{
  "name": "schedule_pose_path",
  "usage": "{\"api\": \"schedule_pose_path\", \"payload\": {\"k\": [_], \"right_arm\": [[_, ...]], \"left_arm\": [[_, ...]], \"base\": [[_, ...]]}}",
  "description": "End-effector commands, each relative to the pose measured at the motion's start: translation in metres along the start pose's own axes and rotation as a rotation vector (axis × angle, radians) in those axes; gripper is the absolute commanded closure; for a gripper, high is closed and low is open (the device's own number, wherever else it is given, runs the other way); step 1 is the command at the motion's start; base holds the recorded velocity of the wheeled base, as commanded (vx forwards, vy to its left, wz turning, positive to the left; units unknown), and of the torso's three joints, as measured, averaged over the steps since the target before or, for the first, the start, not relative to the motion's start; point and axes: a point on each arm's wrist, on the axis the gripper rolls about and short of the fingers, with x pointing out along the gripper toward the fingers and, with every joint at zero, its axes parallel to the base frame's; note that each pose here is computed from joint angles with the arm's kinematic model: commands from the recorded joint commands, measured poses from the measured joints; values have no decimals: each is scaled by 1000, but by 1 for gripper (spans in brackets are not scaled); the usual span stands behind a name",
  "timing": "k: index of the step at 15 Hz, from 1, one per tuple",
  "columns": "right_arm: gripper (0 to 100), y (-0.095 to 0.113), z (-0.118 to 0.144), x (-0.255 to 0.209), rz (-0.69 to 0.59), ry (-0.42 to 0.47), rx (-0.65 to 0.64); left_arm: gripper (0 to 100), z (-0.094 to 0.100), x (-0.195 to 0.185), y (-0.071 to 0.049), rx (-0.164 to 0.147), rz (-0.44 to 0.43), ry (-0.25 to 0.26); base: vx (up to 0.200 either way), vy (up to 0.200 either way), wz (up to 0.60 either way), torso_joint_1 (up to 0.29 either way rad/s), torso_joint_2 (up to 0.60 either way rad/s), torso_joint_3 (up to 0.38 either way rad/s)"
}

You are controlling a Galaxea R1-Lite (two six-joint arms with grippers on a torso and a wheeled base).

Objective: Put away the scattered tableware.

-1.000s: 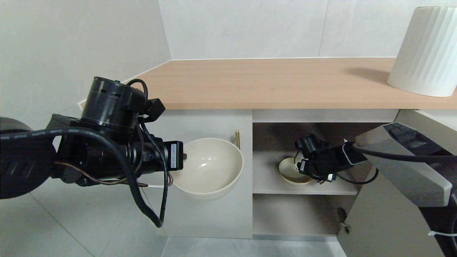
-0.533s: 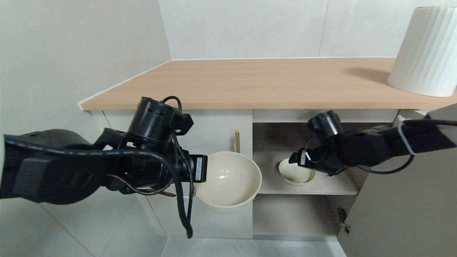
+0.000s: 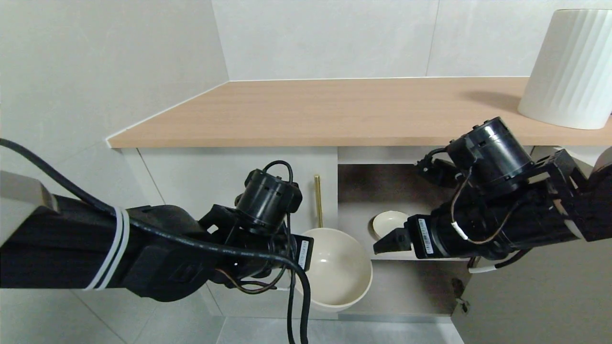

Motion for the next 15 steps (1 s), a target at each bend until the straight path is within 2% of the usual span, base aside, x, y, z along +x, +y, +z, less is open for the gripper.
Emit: {"api": "schedule_pose_path", "payload": {"k": [1, 7, 12, 13, 15], "right_arm": [[0, 9, -10, 20, -1, 72, -30], [0, 7, -18, 66, -56, 175, -27], [0, 7, -17, 80, -53, 157, -22], [100, 7, -16, 81, -50, 150, -12], [100, 7, -15, 86, -45, 138, 15]], "left_arm": [[100, -8, 7, -5, 14, -3, 14], [100, -7, -1, -11, 26, 18, -24], [100, -6, -9, -14, 31, 22, -46], [100, -6, -9, -15, 32, 21, -46], [100, -7, -10, -16, 35, 18, -45]], "base": [[0, 0, 0, 0, 0, 0], [0, 0, 0, 0, 0, 0], [0, 0, 0, 0, 0, 0], [0, 0, 0, 0, 0, 0], [0, 0, 0, 0, 0, 0]]}}
